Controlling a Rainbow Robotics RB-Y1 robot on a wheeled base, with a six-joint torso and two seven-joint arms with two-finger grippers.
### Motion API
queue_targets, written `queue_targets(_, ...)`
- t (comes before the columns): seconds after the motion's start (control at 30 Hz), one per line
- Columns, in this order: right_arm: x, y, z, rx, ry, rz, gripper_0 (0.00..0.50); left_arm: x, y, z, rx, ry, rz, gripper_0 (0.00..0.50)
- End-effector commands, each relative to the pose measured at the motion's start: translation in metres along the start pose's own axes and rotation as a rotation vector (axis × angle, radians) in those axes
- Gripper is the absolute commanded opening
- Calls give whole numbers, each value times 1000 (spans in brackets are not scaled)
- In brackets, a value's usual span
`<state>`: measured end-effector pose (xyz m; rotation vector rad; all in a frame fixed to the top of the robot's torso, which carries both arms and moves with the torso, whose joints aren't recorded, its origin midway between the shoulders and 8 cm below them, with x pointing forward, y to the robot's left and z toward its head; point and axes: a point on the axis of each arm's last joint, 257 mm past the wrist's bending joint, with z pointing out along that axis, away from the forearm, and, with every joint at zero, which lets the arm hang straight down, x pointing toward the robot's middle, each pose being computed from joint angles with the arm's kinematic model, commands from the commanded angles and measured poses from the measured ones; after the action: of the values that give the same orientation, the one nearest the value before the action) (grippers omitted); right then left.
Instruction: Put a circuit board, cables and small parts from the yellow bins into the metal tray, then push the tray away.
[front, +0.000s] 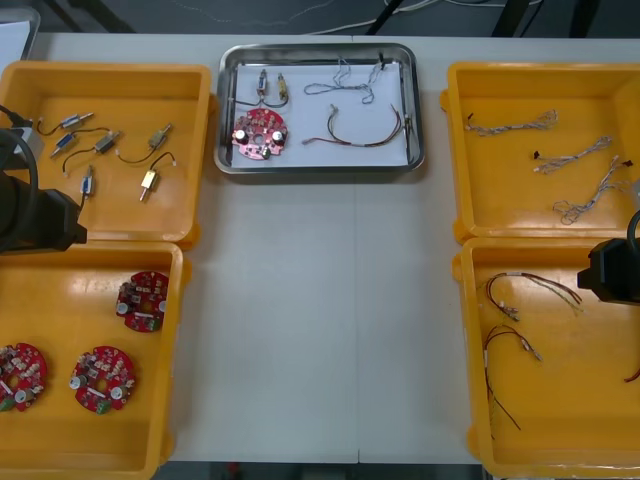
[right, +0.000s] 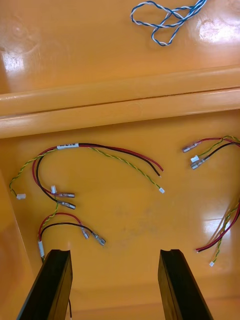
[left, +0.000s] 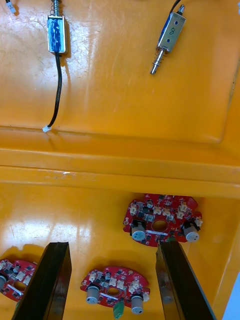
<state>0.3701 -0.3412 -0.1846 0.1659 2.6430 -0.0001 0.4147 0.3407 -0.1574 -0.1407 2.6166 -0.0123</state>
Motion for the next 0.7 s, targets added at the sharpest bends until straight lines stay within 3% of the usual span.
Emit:
queue_targets(0.03,-8,-3,-9,4,-45,-32,500,-8,12,-14,-29,-35,-12,500)
queue_targets(0.7,-8,-3,-9,4,-45,-32,500,-8,12,-14,-29,-35,-12,500)
